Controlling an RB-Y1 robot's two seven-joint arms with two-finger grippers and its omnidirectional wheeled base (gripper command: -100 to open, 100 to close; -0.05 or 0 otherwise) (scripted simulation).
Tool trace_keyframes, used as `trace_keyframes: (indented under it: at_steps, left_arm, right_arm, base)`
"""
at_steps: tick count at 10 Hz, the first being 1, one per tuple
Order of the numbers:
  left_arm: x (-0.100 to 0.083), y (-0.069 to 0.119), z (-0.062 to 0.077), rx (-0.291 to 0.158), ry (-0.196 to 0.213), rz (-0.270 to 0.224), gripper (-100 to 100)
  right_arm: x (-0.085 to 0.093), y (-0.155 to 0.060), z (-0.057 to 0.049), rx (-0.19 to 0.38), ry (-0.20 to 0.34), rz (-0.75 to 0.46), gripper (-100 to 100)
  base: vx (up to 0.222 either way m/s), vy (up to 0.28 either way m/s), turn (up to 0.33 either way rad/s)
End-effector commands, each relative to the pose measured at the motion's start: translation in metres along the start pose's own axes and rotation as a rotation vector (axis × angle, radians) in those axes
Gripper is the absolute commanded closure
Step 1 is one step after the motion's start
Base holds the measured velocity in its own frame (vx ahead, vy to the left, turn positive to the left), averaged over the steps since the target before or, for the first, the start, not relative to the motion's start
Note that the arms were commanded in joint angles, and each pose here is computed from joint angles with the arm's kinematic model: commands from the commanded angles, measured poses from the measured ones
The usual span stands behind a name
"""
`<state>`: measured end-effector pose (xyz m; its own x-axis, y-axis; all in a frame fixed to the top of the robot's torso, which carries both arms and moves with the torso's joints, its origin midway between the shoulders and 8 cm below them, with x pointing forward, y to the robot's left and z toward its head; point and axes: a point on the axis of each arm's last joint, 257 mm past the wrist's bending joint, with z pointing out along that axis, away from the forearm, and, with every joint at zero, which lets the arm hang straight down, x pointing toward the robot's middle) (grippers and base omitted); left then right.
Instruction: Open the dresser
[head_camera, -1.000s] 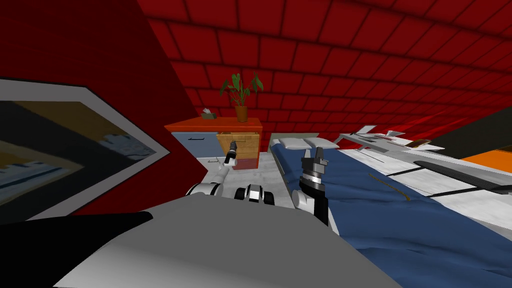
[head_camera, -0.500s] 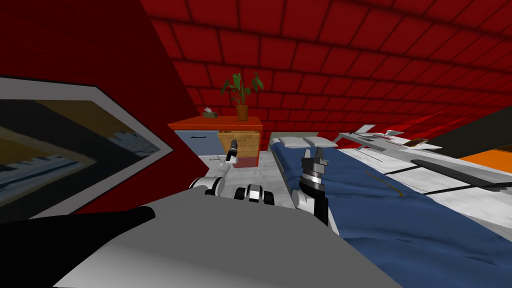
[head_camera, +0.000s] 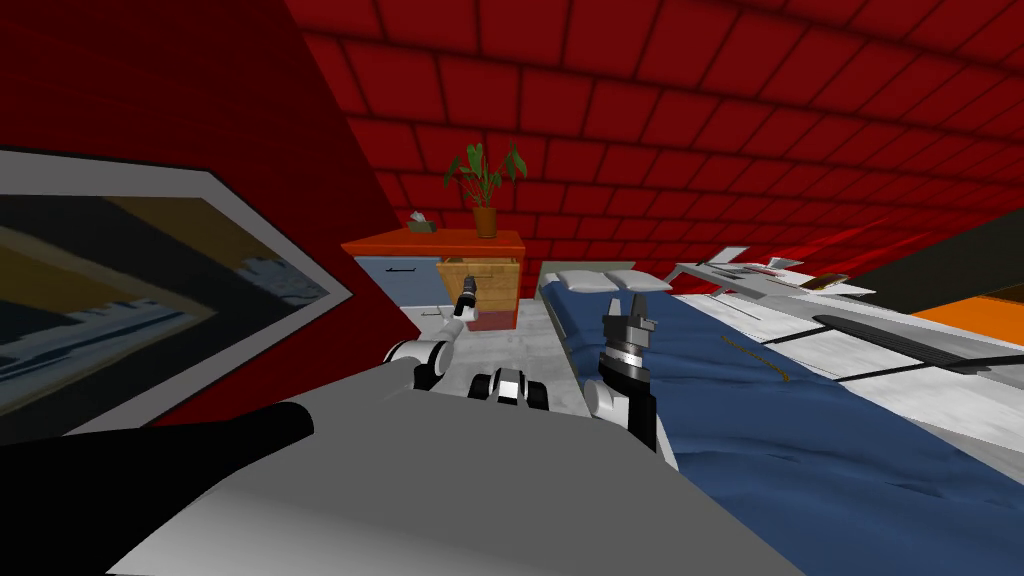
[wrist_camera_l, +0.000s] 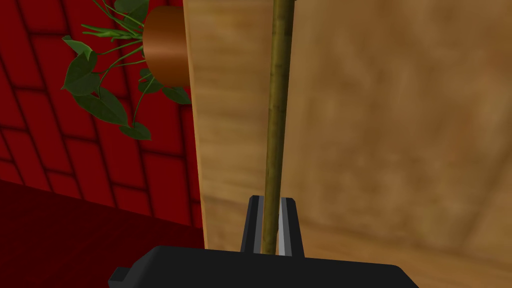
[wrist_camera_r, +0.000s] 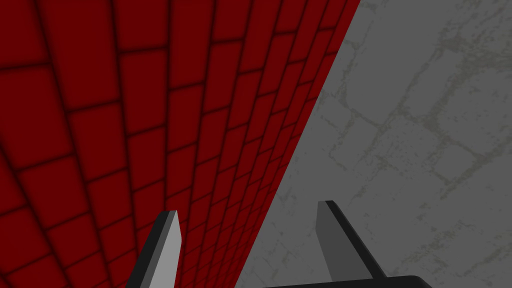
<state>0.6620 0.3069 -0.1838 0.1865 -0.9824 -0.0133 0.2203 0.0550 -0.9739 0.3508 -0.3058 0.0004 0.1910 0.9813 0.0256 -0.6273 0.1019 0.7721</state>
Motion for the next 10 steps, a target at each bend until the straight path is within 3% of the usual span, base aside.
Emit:
trace_keyframes:
  at_steps: [1, 4, 5, 6, 8, 10]
  left_arm:
    - [-0.008, -0.029, 0.015, 0.066, -0.016, -0.003, 100]
    - [0.011, -0.02, 0.022, 0.024, 0.007, -0.012, 100]
    - [0.011, -0.005, 0.016, -0.011, 0.008, -0.009, 100]
    - [0.011, -0.005, 0.016, -0.009, 0.007, -0.011, 100]
    - [-0.011, -0.005, 0.015, -0.003, 0.02, -0.008, 100]
    - [-0.02, -0.007, 0.015, 0.003, 0.029, -0.016, 100]
  right_arm:
    - [0.0, 0.0, 0.0, 0.0, 0.0, 0.0, 0]
    - [0.0, 0.0, 0.0, 0.0, 0.0, 0.0, 0]
    - [0.0, 0.0, 0.0, 0.0, 0.0, 0.0, 0]
    - [0.0, 0.0, 0.0, 0.0, 0.0, 0.0, 0]
    - [0.0, 0.0, 0.0, 0.0, 0.0, 0.0, 0]
    - [0.0, 0.0, 0.0, 0.0, 0.0, 0.0, 0]
  base:
    - [-0.063, -0.016, 0.0]
    - [0.007, 0.007, 0.016]
    - [0.013, 0.011, 0.002]
    - [0.0, 0.0, 0.0]
    - [-0.017, -0.098, 0.076]
    - [-0.029, -0.114, 0.07]
